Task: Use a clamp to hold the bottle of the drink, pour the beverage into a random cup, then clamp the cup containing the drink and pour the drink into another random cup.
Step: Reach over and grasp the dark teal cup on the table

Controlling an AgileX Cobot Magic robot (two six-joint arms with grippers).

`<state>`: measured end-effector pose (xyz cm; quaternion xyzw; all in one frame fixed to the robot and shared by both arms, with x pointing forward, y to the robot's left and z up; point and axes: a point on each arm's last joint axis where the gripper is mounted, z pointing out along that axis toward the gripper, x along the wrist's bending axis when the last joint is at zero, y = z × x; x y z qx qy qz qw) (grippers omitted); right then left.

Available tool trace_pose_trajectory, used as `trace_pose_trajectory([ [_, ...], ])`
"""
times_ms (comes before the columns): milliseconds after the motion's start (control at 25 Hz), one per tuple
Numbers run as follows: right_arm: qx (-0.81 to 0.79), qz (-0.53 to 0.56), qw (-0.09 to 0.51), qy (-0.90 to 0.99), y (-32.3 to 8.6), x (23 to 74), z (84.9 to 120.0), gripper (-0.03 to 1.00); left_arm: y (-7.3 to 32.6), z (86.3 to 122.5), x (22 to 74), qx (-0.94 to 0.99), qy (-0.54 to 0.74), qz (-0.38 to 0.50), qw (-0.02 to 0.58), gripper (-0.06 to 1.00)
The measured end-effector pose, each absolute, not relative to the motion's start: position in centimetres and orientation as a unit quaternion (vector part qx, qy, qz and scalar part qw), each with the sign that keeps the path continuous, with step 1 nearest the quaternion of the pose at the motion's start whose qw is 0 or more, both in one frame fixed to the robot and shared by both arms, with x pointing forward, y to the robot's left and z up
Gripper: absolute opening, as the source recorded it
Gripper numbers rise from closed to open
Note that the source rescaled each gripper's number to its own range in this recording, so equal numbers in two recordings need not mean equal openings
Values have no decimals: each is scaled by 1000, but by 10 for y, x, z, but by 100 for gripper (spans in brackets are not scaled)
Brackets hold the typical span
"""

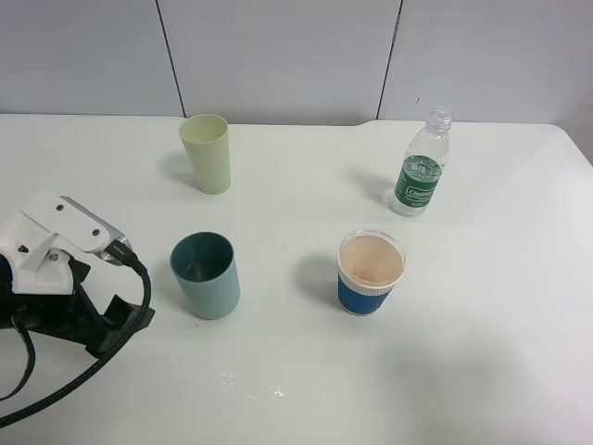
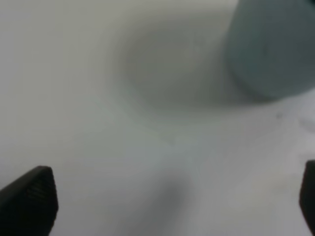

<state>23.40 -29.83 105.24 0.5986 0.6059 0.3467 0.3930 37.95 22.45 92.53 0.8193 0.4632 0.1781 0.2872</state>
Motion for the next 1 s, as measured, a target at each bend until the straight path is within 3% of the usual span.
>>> trace_pose_trajectory([
  [400, 599, 347, 393, 606, -298, 234, 1052, 100, 230, 903, 368, 788, 479, 188, 337, 100],
  [680, 599, 347, 393, 606, -298, 234, 1052, 100, 222, 890, 373, 807, 445, 184, 344, 100],
  [1000, 599, 347, 393, 606, -298, 234, 1052, 100, 208, 878, 375, 816, 378, 171, 403, 100],
])
